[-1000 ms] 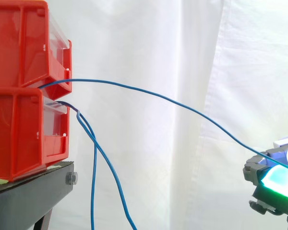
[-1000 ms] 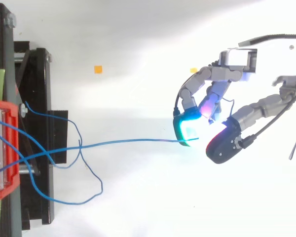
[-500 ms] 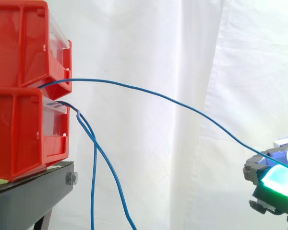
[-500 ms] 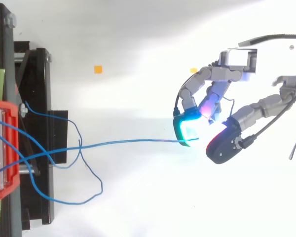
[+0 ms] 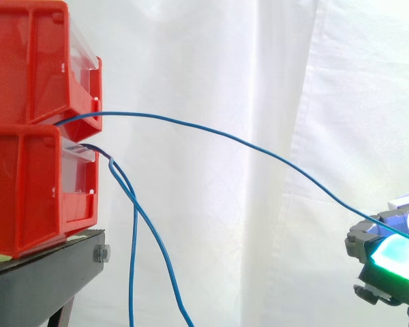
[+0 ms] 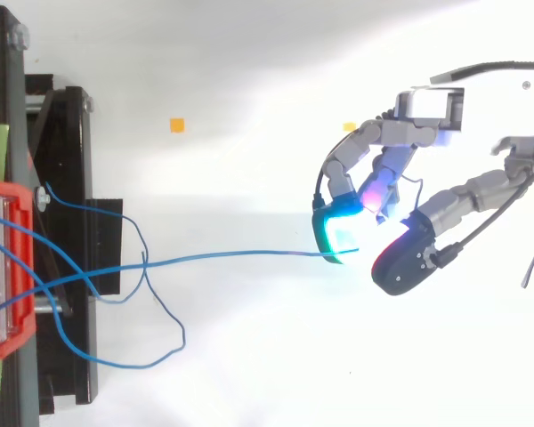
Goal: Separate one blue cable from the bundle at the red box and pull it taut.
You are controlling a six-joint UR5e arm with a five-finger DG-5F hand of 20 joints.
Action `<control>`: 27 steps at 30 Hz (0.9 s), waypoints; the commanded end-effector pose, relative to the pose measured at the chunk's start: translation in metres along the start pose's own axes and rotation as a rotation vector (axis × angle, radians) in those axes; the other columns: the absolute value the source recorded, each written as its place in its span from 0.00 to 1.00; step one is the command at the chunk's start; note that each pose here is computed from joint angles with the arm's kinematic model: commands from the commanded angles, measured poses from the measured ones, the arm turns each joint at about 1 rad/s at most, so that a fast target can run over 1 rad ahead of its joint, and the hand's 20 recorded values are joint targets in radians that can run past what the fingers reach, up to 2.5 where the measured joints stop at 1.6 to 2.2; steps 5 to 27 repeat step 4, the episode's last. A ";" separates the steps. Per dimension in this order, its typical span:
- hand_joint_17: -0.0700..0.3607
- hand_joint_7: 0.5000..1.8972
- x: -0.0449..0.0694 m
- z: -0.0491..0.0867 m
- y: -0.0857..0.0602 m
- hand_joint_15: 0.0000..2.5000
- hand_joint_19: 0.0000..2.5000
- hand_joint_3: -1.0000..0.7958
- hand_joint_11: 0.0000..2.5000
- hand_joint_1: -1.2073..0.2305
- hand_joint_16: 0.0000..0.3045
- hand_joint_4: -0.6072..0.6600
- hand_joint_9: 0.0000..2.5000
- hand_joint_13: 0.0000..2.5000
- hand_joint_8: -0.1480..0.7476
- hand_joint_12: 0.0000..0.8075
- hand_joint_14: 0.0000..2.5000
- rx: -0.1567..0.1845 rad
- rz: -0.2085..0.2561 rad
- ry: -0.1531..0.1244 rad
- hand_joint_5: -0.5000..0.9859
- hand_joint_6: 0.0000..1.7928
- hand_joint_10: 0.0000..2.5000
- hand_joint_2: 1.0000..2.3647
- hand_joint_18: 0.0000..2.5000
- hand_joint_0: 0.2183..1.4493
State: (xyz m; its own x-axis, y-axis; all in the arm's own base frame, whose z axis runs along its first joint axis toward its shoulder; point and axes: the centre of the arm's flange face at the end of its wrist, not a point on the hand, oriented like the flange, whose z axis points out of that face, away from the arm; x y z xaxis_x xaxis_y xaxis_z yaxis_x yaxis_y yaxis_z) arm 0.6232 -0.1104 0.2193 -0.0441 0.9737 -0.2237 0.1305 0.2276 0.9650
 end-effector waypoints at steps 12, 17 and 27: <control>0.42 0.54 0.000 0.000 0.001 0.28 0.35 0.31 0.41 0.28 0.16 0.33 0.45 0.42 0.54 0.49 0.01 -0.001 0.000 0.000 0.20 0.53 0.01 0.00 0.36 0.49; 0.42 0.54 0.000 0.000 0.001 0.28 0.35 0.31 0.41 0.28 0.16 0.33 0.45 0.42 0.54 0.49 0.01 -0.001 0.000 0.000 0.20 0.53 0.01 0.00 0.36 0.49; 0.42 0.54 0.000 0.000 0.001 0.28 0.35 0.31 0.41 0.28 0.16 0.33 0.45 0.42 0.54 0.49 0.01 -0.001 0.000 0.000 0.20 0.53 0.01 0.00 0.36 0.49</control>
